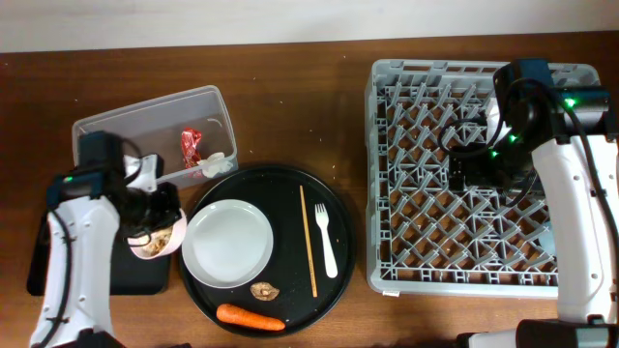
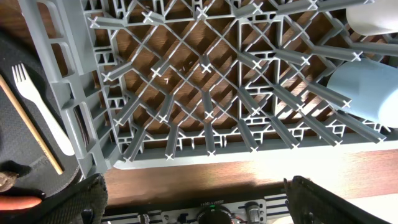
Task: Sort waste into correct bins and load items into the dishwasher rack
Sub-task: 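Lift the pink bowl with the left gripper toward the black tray, then tip the pink bowl over the black tray to dump rice and shells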
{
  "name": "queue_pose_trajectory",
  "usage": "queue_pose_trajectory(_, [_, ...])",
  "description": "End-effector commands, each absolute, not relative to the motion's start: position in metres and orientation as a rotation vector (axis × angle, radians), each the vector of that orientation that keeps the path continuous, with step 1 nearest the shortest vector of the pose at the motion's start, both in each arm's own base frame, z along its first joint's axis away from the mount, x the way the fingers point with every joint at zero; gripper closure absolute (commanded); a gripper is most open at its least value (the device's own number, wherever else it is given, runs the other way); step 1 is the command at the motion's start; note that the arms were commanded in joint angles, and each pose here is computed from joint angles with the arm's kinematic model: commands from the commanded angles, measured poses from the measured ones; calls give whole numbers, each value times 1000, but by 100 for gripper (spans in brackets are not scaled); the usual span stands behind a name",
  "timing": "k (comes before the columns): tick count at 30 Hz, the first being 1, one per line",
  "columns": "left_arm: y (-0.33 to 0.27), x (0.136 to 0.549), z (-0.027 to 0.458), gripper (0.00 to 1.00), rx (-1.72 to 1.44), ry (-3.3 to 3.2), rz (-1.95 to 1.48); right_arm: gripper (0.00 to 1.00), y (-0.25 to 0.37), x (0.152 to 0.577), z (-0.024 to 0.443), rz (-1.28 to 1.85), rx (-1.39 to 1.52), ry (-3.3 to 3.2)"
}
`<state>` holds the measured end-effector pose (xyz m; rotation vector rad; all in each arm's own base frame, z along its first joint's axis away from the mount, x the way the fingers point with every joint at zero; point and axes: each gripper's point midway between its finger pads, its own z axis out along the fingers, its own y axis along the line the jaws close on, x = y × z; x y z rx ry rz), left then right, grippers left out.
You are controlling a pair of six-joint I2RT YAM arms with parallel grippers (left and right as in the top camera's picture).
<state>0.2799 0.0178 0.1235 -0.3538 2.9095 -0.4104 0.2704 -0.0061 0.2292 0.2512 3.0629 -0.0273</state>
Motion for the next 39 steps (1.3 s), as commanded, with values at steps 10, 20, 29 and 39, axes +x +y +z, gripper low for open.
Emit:
queue_pose_trajectory(10, [44, 281, 151, 99, -561, 2457, -1043, 5, -10, 267, 232, -51, 260, 3053])
queue_pose_trajectory(20, [50, 277, 176, 100, -516, 2130, -1276, 5, -10, 267, 232, -51, 260, 3053])
queue_pose_trajectory(29, [48, 280, 179, 100, -457, 2073, -1292, 5, -10, 267, 232, -51, 260, 3055])
queue_pose_trajectory(39, [72, 275, 179, 100, -537, 2030, -1237, 5, -10, 265, 232, -52, 261, 3063])
